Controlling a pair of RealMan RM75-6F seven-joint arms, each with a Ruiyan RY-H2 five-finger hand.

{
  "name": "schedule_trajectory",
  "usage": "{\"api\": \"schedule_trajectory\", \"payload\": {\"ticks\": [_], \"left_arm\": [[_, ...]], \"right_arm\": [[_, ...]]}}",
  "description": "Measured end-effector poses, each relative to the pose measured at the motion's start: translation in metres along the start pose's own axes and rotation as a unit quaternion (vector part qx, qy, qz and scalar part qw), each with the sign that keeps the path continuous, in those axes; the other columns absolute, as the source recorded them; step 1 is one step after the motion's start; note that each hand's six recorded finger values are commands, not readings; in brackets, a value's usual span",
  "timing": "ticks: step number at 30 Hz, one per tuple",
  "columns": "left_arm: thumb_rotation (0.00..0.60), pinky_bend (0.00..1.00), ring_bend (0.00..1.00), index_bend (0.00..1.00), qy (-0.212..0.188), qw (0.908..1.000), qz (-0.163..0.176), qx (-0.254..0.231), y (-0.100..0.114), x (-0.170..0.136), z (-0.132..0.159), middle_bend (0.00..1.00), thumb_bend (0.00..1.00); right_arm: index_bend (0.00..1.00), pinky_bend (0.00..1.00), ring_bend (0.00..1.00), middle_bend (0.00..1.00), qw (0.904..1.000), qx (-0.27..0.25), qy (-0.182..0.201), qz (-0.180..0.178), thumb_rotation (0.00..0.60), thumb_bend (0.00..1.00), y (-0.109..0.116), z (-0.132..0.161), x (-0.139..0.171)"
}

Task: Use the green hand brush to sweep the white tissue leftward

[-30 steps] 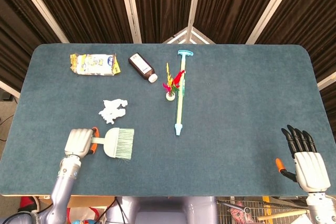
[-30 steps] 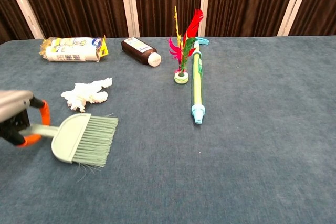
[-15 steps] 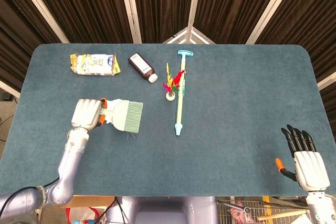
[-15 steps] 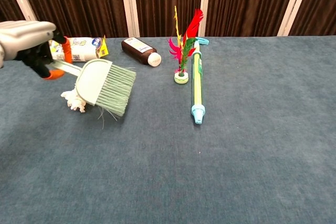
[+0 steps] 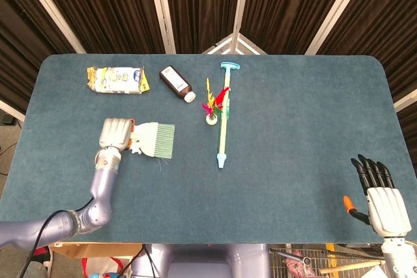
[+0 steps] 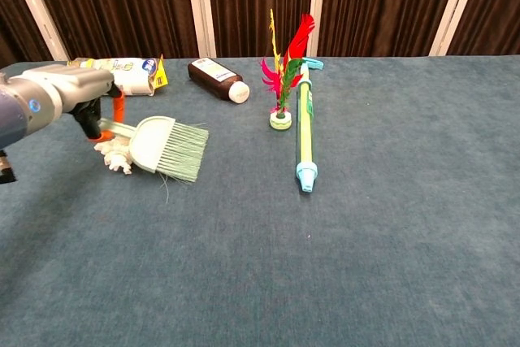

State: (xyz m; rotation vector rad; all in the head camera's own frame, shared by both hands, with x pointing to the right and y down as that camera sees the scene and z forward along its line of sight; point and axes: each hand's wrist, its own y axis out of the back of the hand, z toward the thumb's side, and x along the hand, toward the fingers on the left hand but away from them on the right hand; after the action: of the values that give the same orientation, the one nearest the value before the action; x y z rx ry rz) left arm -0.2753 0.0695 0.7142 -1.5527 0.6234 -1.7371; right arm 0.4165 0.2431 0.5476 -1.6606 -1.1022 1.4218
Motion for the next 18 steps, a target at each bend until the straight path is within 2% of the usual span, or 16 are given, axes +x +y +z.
{"api": "schedule_trajectory", "payload": {"ticks": [6,13,16,18], "left_arm": [[0.6,1.0,1.0,0.79,0.056,0.9981,0.014,0.023,0.009,-0.004,-0.069,1.0,0.73],[0.6,1.0,1.0,0.79,0.147,0.9871,0.037,0.051,0.039,-0.018,-0.177,1.0,0.73],[0.6,1.0,1.0,0.79,0.158,0.986,0.049,0.021,0.047,-0.021,-0.192,1.0,0.73],[0.6,1.0,1.0,0.79,0.153,0.9864,0.06,-0.007,0.052,-0.021,-0.192,1.0,0.73]], "right_arm": [[0.0,0.0,0.0,0.0,1.0,0.003,0.006,-0.001,0.6,0.38,0.0,0.003,0.001],[0.0,0.0,0.0,0.0,0.9999,0.006,0.009,-0.002,0.6,0.38,-0.001,0.006,0.001],[0.0,0.0,0.0,0.0,0.9999,0.006,0.008,-0.002,0.6,0.38,-0.001,0.005,0.001],[0.0,0.0,0.0,0.0,0.9999,0.006,0.008,-0.002,0.6,0.38,-0.001,0.005,0.0]]}}
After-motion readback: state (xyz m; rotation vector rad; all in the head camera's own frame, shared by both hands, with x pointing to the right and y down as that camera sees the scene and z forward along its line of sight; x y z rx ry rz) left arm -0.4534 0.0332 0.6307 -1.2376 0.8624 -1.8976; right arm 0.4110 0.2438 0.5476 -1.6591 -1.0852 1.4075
